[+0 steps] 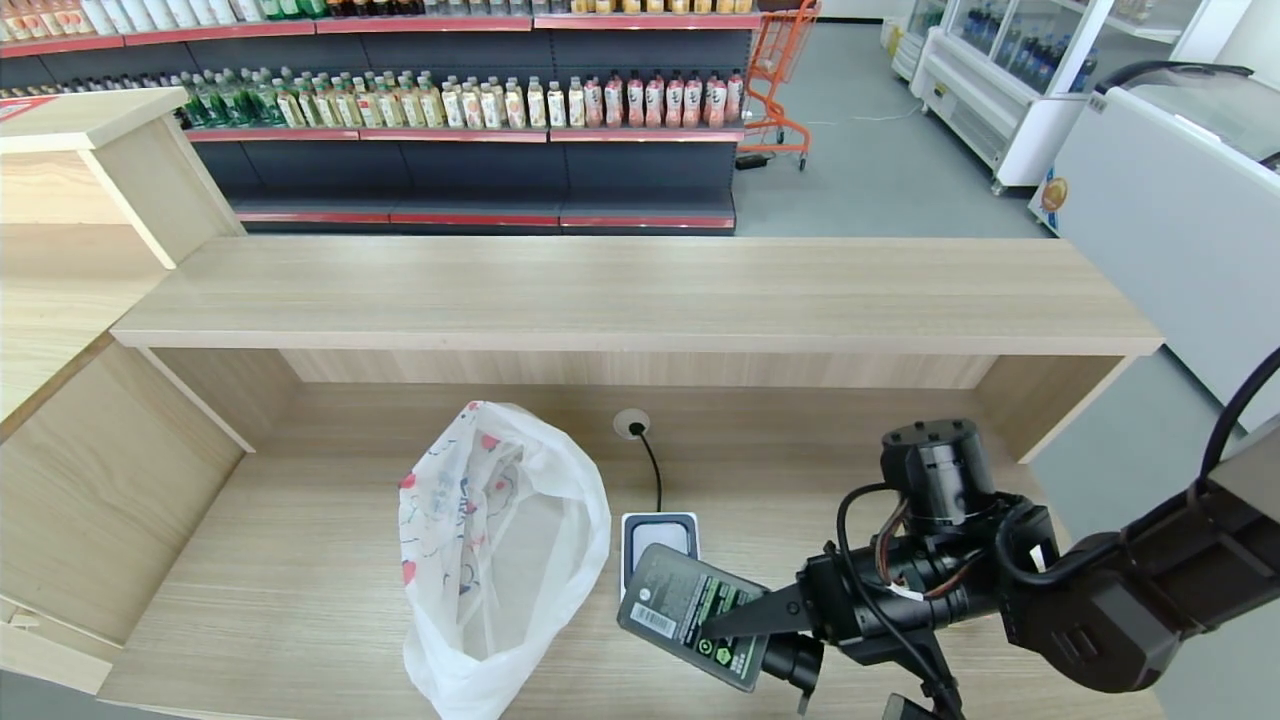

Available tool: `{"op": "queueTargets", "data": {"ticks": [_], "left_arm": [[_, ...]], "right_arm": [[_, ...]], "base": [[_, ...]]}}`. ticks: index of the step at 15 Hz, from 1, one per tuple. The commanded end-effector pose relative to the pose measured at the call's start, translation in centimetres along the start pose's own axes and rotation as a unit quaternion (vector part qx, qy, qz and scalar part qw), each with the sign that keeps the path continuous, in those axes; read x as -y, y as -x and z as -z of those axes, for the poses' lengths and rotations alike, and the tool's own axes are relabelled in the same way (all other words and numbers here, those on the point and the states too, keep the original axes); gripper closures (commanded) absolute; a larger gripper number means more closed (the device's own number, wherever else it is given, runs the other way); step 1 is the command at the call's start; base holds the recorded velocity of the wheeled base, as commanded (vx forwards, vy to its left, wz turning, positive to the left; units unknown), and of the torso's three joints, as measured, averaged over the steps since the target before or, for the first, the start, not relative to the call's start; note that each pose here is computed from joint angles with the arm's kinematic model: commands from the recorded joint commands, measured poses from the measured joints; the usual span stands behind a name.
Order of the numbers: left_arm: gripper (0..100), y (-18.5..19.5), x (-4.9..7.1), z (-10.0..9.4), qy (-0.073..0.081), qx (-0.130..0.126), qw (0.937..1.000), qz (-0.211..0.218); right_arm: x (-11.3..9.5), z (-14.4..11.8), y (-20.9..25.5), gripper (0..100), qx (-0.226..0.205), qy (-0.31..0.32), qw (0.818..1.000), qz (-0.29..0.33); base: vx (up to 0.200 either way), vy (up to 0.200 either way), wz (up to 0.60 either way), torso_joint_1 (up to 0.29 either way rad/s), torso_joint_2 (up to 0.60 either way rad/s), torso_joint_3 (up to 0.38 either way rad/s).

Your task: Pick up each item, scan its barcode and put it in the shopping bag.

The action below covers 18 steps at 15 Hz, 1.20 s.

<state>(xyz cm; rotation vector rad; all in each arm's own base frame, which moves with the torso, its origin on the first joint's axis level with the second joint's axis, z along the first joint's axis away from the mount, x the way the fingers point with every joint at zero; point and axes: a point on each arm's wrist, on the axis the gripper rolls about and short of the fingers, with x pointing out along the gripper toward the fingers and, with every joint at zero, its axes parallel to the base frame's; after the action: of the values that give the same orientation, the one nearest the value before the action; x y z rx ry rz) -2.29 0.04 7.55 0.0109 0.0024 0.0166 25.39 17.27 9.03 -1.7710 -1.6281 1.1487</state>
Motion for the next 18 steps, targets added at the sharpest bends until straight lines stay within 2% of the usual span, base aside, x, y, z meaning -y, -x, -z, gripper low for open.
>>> {"op": "queueTargets", "data": {"ticks": [1, 4, 11, 18], "left_arm": [[0, 0.0, 0.0, 0.0, 0.0, 0.0, 1.0, 0.0], [0, 0.0, 0.0, 0.0, 0.0, 0.0, 1.0, 0.0], [0, 0.0, 0.0, 0.0, 0.0, 0.0, 1.0, 0.0], [0, 0.0, 0.0, 0.0, 0.0, 0.0, 1.0, 0.0]], "right_arm": [[-0.1, 0.4, -0.2, 100, -0.005, 0.011, 1.0, 0.003], [0.6, 1.9, -0.2, 100, -0.034, 0.062, 0.997, 0.016], [0.1, 1.4, -1.1, 100, -0.02, 0.051, 0.998, 0.019], [1.0, 1.4, -1.2, 100, -0.018, 0.04, 0.999, 0.026]], "base": [[0.0, 0.0, 0.0, 0.0, 0.0, 0.0], [0.0, 0.0, 0.0, 0.0, 0.0, 0.0], [0.0, 0.0, 0.0, 0.0, 0.0, 0.0], [0.0, 0.0, 0.0, 0.0, 0.0, 0.0]]}}
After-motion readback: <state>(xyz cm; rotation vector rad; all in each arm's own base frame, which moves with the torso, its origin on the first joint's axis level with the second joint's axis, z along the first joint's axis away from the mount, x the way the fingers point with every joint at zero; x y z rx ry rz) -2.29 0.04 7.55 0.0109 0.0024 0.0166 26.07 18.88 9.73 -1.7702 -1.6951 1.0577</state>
